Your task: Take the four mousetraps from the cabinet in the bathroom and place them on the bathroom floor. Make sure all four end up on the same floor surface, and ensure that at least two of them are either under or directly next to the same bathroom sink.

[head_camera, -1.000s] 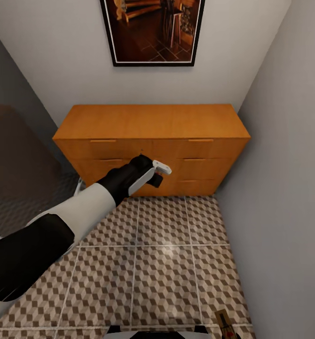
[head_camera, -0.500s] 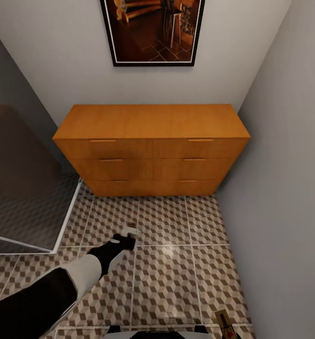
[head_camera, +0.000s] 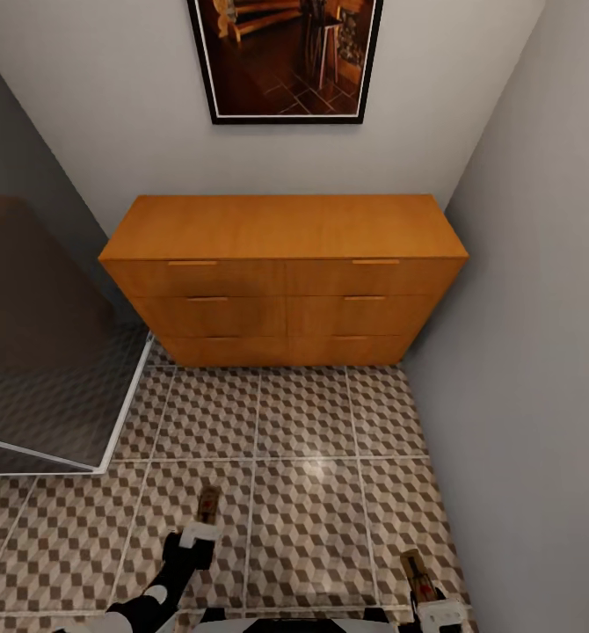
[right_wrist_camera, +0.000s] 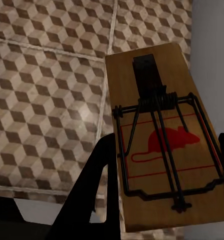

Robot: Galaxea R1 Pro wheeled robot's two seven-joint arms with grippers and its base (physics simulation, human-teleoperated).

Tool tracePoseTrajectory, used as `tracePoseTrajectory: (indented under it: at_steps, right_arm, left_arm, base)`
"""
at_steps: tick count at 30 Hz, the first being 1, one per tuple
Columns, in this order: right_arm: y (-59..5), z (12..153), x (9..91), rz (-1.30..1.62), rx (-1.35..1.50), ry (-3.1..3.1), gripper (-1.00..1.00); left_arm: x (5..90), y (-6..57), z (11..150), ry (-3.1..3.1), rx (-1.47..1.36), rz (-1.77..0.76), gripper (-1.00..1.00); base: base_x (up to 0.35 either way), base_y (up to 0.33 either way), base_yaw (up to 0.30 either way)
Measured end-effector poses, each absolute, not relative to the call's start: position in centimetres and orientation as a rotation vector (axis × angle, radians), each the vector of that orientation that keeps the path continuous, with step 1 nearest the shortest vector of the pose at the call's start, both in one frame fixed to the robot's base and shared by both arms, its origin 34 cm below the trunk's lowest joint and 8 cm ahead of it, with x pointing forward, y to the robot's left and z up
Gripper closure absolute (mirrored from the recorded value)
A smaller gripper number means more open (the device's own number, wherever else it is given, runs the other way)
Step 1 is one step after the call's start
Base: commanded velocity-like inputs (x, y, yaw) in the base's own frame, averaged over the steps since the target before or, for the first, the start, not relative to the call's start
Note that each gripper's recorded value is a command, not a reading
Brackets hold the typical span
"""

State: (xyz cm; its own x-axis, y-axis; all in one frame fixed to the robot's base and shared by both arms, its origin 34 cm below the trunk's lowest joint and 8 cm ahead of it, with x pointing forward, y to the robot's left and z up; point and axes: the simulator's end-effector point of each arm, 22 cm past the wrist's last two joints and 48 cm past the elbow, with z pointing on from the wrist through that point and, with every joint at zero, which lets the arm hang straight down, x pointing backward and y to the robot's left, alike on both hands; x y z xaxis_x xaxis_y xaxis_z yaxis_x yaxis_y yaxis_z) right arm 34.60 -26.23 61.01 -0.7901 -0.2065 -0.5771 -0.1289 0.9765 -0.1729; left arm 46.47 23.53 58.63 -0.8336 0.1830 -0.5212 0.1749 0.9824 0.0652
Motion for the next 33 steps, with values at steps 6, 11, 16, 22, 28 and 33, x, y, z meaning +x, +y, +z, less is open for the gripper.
tracePoseTrajectory:
  at_steps: [6,11,16,22,28,33]
  right_arm:
    - [-27.1,61.1,39.8,-0.220,-0.258,2.465,1.00]
    - [-27.5,61.8,43.0,-0.250,-0.266,2.440,1.00]
    - [-27.0,62.0,43.7,-0.209,-0.281,2.423,1.00]
    - [-24.3,62.8,44.4,-0.064,-0.311,2.356,1.00]
    - [-24.3,62.8,44.3,-0.061,-0.308,2.354,1.00]
    - [-24.3,62.9,44.3,-0.061,-0.305,2.350,1.00]
  left_arm:
    - [43.7,24.4,59.2,2.534,0.222,0.054,1.00]
    - [41.9,26.9,60.0,2.491,0.168,0.187,1.00]
    - [40.9,27.8,60.3,2.479,0.157,0.214,1.00]
    - [40.8,30.4,61.1,2.435,0.161,0.252,1.00]
    - [40.8,30.5,61.1,2.435,0.163,0.253,1.00]
    - [40.8,30.4,61.1,2.434,0.162,0.251,1.00]
  base:
    - [0.000,0.000,0.000]
    - [0.000,0.000,0.000]
    - [0.000,0.000,0.000]
    - [0.000,0.000,0.000]
    - [0.000,0.000,0.000]
    - [0.000,0.000,0.000]
